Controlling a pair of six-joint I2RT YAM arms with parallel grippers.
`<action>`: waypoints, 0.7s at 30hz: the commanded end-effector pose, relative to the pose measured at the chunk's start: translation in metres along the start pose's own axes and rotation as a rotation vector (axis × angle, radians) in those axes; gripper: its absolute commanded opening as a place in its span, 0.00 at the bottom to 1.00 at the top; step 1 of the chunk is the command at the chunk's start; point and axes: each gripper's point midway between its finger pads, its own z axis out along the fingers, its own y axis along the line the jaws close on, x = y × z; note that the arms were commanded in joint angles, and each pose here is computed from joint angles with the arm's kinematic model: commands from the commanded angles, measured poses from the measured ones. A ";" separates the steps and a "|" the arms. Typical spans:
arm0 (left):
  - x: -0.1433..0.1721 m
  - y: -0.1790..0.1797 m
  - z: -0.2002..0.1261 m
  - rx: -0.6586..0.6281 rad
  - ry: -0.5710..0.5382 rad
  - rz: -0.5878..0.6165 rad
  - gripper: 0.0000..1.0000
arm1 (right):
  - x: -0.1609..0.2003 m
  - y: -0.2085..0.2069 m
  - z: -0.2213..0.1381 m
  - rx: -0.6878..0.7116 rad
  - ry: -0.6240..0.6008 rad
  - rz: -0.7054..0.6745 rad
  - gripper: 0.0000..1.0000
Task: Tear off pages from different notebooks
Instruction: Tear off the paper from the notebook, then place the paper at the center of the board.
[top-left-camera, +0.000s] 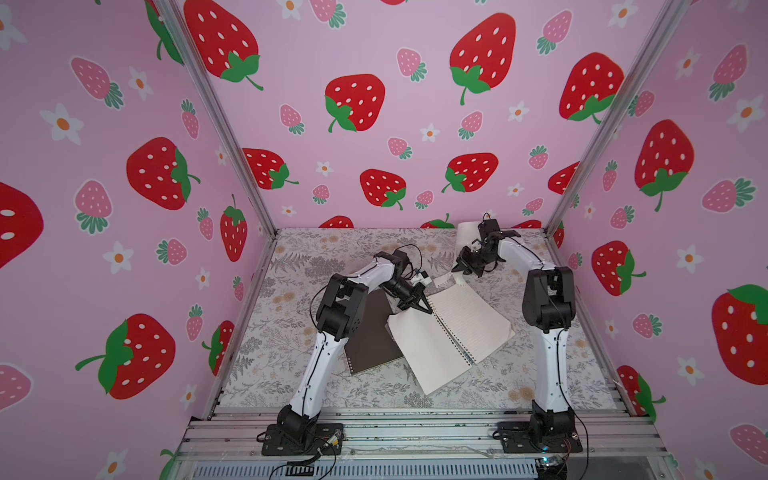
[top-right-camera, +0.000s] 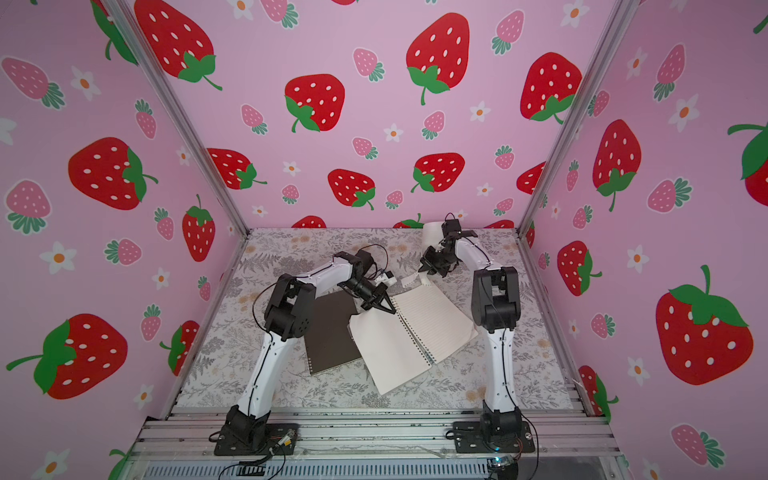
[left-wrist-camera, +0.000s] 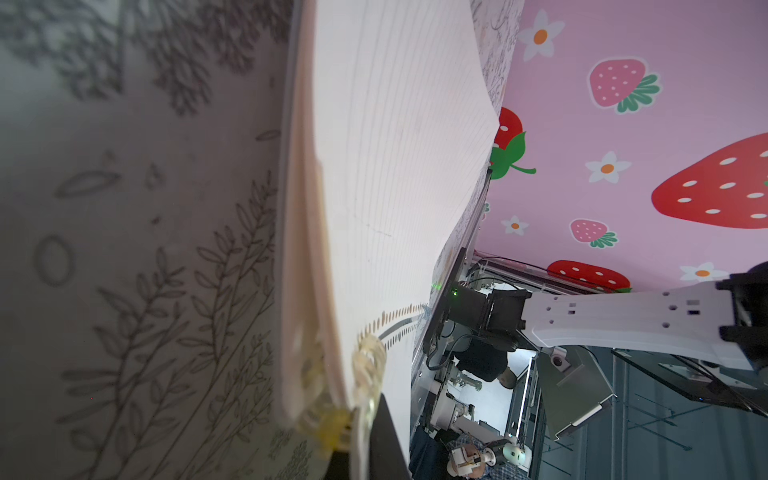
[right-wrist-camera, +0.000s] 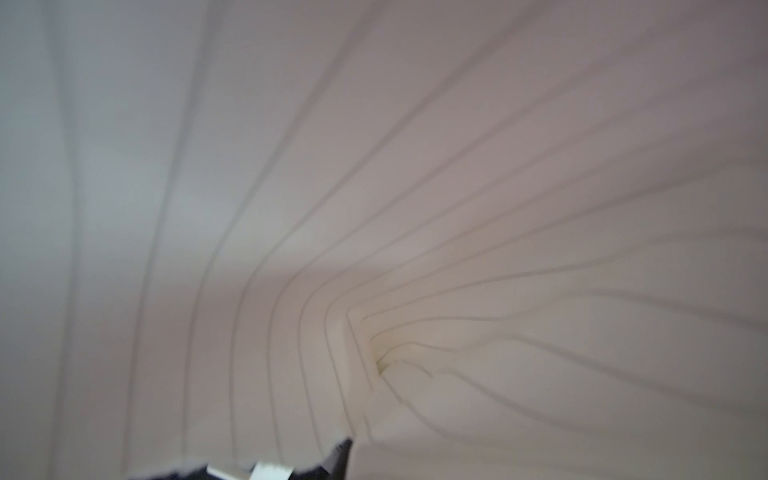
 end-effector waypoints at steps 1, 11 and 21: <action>-0.004 -0.011 -0.009 0.022 -0.022 0.024 0.00 | 0.008 0.017 -0.032 -0.044 -0.060 -0.056 0.00; -0.012 -0.008 -0.031 -0.019 -0.069 0.032 0.00 | 0.012 -0.046 -0.071 0.003 -0.164 0.116 0.09; -0.009 -0.006 -0.025 -0.009 -0.056 0.028 0.00 | -0.001 -0.107 -0.077 0.018 -0.168 0.318 0.72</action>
